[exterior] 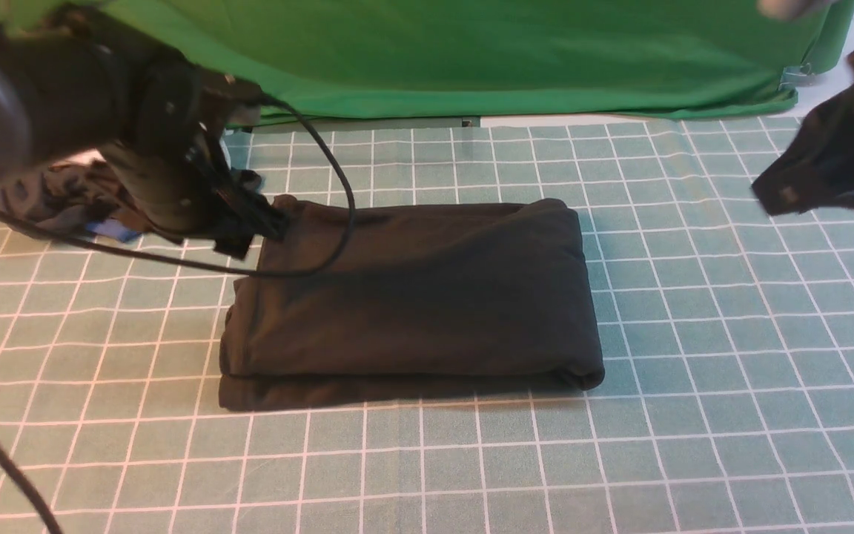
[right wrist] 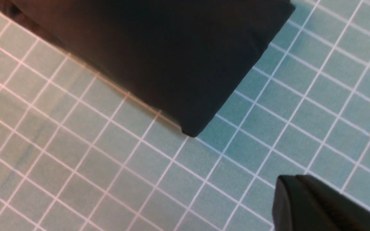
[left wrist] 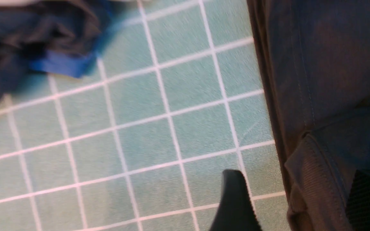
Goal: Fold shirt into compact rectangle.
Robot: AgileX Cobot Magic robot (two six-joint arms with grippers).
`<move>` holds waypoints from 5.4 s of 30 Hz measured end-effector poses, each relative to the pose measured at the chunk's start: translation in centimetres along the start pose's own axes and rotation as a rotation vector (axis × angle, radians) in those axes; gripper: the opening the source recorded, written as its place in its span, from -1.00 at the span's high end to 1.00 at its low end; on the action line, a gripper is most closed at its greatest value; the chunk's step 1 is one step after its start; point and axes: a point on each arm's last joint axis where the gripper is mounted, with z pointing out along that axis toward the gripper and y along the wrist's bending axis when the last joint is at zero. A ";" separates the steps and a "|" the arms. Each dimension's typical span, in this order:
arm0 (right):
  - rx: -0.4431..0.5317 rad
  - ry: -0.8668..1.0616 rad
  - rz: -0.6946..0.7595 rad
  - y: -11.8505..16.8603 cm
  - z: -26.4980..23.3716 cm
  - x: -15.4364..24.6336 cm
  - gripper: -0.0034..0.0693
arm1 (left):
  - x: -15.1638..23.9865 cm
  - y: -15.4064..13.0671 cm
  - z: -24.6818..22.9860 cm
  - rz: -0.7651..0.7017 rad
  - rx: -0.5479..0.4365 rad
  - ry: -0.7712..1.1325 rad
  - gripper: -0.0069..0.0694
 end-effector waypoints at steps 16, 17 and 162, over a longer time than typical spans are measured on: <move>-0.163 0.064 0.122 -0.6 11.8 -2.9 0.90 | -0.4 -5.6 0.3 -0.122 0.418 0.015 0.71; -0.171 0.089 0.124 -0.4 13.2 -2.9 0.90 | -0.2 -5.9 1.3 -0.122 0.417 0.051 0.76; 0.373 -1.341 -0.167 6.1 -10.4 24.5 0.25 | 30.5 0.7 -6.5 -0.258 -0.063 -0.967 0.77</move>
